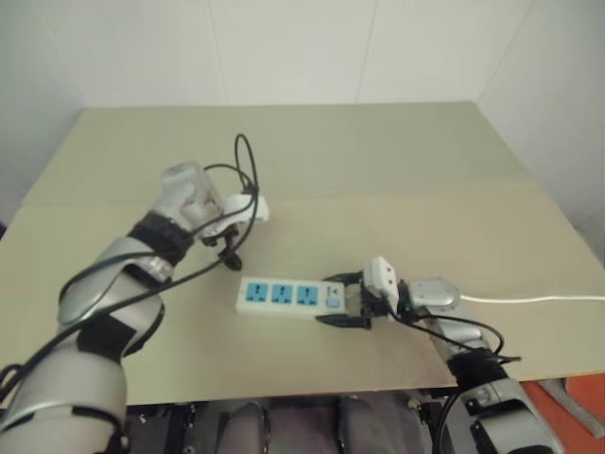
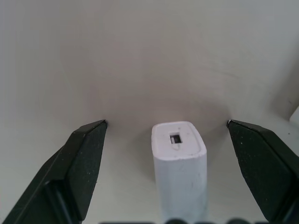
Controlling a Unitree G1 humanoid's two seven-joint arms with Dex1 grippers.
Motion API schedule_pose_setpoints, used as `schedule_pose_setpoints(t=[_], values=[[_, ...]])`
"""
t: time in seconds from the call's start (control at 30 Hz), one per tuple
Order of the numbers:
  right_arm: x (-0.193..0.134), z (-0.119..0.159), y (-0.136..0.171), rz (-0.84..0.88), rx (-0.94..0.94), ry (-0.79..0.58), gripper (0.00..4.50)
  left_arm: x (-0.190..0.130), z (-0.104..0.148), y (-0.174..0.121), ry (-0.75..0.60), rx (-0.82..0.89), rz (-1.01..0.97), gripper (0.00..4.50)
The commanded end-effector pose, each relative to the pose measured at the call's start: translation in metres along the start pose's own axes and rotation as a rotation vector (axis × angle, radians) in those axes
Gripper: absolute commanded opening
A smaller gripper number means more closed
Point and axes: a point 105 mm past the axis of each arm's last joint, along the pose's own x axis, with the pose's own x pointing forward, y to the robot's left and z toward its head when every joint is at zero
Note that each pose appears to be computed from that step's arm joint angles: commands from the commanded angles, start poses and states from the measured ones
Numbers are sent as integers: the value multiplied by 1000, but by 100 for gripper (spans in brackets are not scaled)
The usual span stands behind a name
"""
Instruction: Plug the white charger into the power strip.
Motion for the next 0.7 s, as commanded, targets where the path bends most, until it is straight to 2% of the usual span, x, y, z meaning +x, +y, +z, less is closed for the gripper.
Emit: schedule_pose_setpoints(t=[0.03, 0.07, 0.17, 0.47, 0.6, 0.7], values=[[0, 7, 1, -10, -23, -11, 344, 5, -1, -2, 10, -15, -5, 450], [-1, 6, 1, -13, -22, -11, 344, 5, -1, -3, 18, -14, -9, 450], [-1, 6, 2, -18, -21, -7, 344, 6, -4, -3, 35, -9, -13, 388], [1, 4, 1, -31, -13, -5, 344, 1, -13, -4, 66, -1, -32, 107], [1, 2, -1, -46, -10, 0, 344, -2, -14, -4, 57, -9, -38, 102], [-2, 0, -2, -61, -7, 8, 344, -12, 1, -2, -67, 12, -30, 102]])
